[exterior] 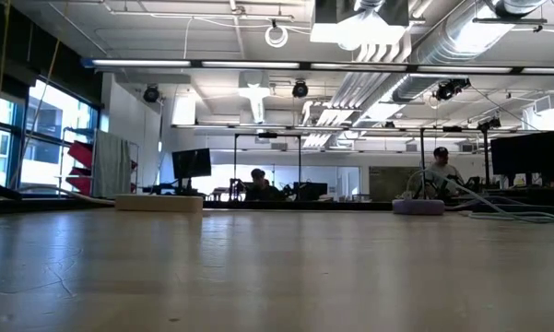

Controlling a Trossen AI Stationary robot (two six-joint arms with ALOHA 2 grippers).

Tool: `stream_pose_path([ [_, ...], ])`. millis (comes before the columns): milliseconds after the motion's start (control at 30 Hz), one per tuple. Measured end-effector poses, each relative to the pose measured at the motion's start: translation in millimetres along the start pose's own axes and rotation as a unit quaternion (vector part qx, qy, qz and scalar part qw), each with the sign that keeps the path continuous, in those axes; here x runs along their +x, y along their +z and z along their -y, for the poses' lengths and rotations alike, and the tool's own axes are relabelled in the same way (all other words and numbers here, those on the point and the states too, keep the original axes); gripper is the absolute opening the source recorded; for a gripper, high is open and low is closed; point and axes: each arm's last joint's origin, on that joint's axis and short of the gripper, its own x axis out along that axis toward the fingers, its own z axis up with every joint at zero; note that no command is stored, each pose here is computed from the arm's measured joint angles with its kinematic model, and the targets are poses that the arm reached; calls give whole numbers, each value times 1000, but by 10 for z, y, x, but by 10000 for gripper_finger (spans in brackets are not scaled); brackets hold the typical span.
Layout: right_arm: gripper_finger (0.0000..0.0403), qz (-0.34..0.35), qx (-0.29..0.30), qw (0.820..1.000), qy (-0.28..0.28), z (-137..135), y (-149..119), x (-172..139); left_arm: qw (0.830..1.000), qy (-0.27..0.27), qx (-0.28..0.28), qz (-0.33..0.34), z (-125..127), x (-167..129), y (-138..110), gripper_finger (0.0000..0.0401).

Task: Insert USB
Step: Insert the black charger cable into the white charger adapter in the bottom white outlet extension, then return to Home Position

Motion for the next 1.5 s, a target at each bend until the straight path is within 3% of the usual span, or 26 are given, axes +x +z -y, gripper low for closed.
stream_pose_path([
  [300, 200, 29, -10, 999, 26, -76, 28, -236, 1000, 5, 1, -3, -8, 0, -7, 87],
  [467, 241, 69, -25, 997, 31, -132, 15, -475, 1000, 14, 8, 3, -16, 0, -6, 87],
  [667, 244, 152, -23, 988, 14, -152, 42, -703, 1000, 20, 8, 7, -19, 1, -4, 87],
  [900, 243, 227, -30, 973, -16, -130, 139, -741, 1000, 20, 8, 6, -20, 0, -5, 87],
  [1000, 243, 287, -41, 955, -56, -114, 196, -766, 1000, 23, 9, 2, -26, 0, -12, 87],
  [1167, 243, 386, -88, 906, -151, -98, 275, -831, 998, 51, 17, -30, -79, -5, -76, 87],
  [1333, 243, 400, -91, 881, -237, 0, 441, -754, 996, 87, 0, -35, -120, -12, -112, 87],
  [1400, 243, 386, -76, 881, -262, 65, 544, -666, 995, 89, -2, -33, -120, -12, -109, 87],
  [1500, 242, 349, -39, 896, -272, 221, 682, -598, 996, 84, -8, -25, -108, -14, -96, 87],
])
